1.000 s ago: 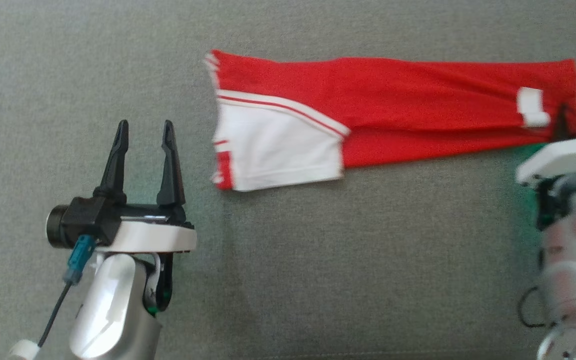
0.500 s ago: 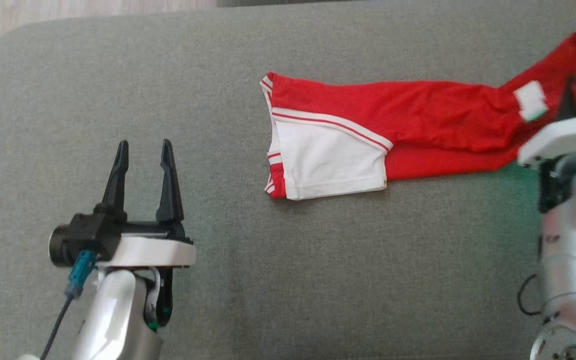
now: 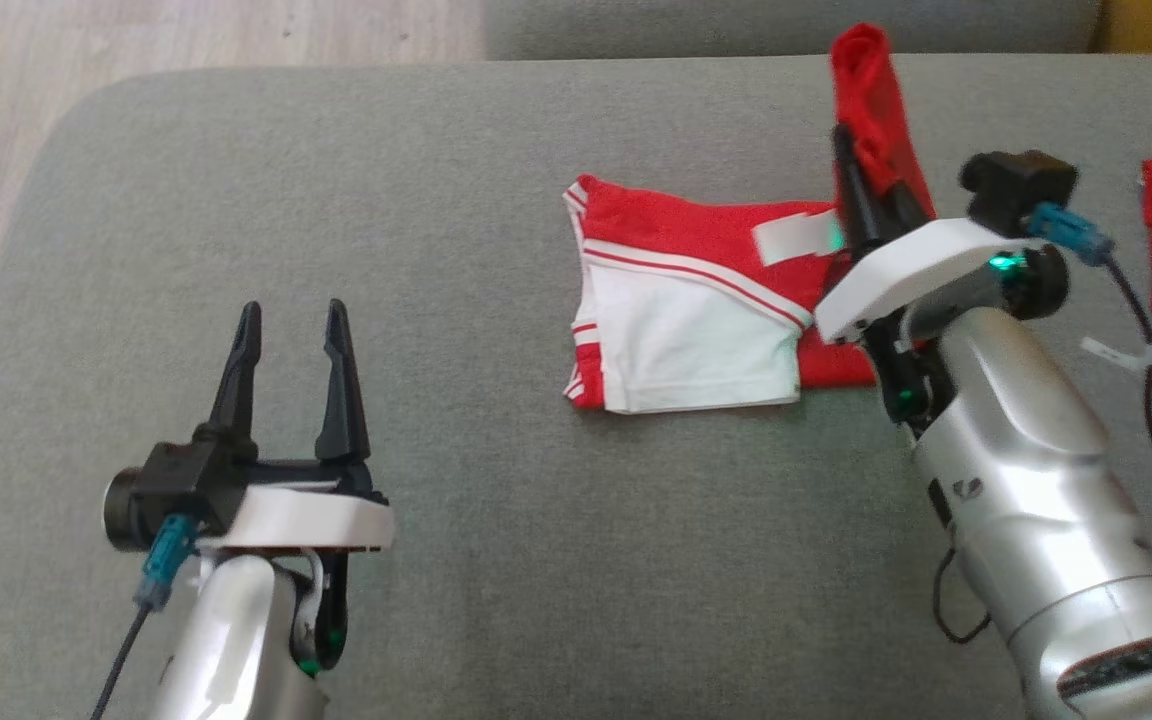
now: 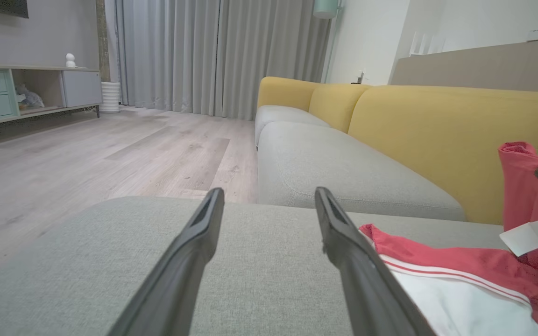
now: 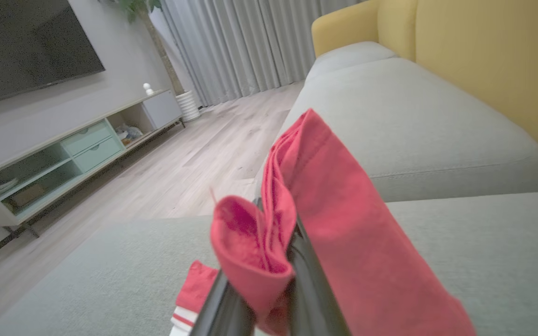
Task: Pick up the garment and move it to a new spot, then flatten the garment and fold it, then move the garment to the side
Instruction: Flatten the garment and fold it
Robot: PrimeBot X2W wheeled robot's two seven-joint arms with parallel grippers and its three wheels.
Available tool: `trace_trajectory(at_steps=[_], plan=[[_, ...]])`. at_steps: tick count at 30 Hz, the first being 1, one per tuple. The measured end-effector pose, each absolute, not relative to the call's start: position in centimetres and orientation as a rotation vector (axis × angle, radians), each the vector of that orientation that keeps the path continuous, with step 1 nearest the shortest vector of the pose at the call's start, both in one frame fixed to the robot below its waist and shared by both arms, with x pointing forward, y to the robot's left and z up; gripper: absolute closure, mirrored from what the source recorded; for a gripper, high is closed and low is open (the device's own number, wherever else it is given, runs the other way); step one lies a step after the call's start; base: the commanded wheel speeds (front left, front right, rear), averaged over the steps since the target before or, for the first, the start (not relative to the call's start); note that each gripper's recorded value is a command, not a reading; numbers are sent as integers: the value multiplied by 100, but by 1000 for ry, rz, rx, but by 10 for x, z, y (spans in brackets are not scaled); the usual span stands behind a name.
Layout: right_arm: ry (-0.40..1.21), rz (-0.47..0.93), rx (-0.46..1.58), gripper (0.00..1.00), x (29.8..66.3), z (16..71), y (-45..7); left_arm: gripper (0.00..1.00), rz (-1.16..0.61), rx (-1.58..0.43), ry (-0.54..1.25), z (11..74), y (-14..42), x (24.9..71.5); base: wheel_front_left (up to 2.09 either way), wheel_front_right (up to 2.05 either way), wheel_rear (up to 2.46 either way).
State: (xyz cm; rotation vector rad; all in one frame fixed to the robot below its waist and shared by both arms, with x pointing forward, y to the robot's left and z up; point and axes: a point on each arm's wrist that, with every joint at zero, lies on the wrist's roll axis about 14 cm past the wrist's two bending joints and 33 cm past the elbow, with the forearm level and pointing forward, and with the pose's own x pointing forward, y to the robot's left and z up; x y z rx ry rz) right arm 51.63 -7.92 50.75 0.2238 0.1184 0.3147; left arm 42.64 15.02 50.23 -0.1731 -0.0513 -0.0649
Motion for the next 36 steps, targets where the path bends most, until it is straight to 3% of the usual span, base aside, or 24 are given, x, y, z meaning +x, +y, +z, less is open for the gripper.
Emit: trace_trajectory(at_steps=[10,21,22,23,29,36], plan=[[258,519,201,100,493,463,-7,0,0,-169,-24,492,173,416,0,0,0],[397,605,170,100,478,417,25,0,39,-178,16,479,183,407,0,0,0],[401,620,161,31,475,415,29,0,43,-182,18,479,184,407,0,0,0],[399,636,156,0,473,415,32,0,44,-182,20,478,185,406,0,0,0],[341,738,167,0,453,432,56,0,35,-180,20,479,181,408,0,0,0],[221,591,214,0,478,464,13,0,-1,-186,-15,490,169,416,0,0,0]])
